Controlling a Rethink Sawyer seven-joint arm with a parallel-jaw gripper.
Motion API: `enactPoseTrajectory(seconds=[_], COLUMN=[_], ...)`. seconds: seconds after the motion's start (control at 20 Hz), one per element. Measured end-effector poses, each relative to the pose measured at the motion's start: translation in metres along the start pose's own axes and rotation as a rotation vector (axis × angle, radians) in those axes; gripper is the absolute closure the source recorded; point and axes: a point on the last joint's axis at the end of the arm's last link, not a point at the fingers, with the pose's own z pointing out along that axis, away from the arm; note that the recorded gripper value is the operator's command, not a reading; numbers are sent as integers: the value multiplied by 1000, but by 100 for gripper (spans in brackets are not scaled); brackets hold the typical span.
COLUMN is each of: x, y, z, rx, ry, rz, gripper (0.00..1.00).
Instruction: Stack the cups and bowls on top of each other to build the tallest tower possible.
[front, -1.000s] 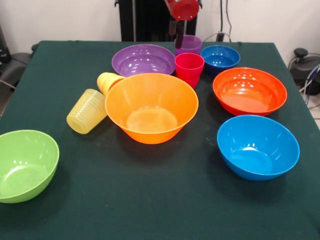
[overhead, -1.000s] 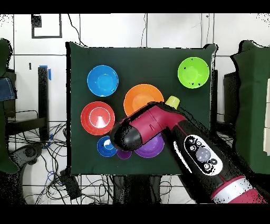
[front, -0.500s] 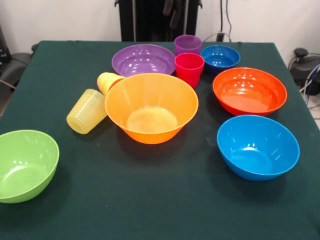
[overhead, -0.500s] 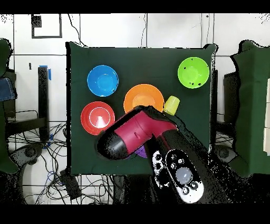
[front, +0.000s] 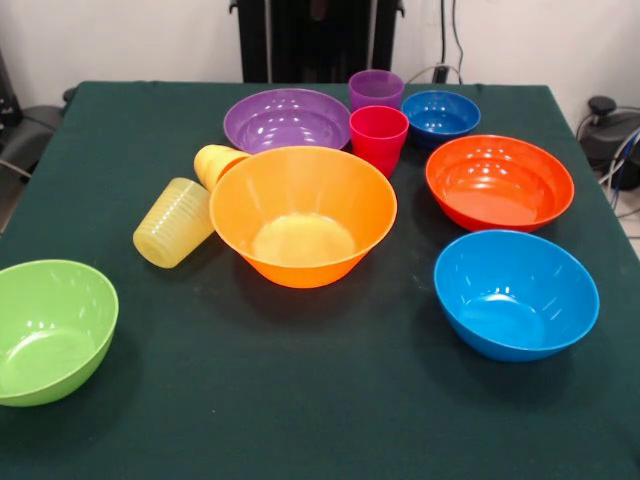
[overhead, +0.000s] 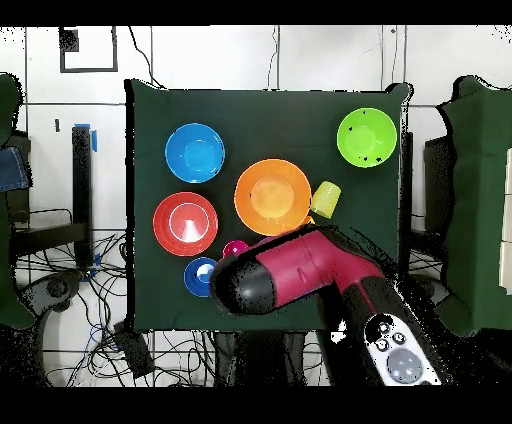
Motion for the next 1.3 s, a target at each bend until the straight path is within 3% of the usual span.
enactPoseTrajectory(seconds=[0.2, 0.45, 0.6, 0.85, 0.95, 1.05, 1.3], x=[12, -7, -11, -23, -38, -45, -84], y=[8, 14, 12, 8, 10, 11, 16], z=[2, -7, -4, 16, 26, 30, 48], rx=[36, 88, 86, 77, 78, 77, 69], ry=[5, 39, 27, -34, -70, -81, -112], rz=[18, -45, -51, -59, -76, -85, -125], gripper=[0, 0, 0, 0, 0, 0, 0])
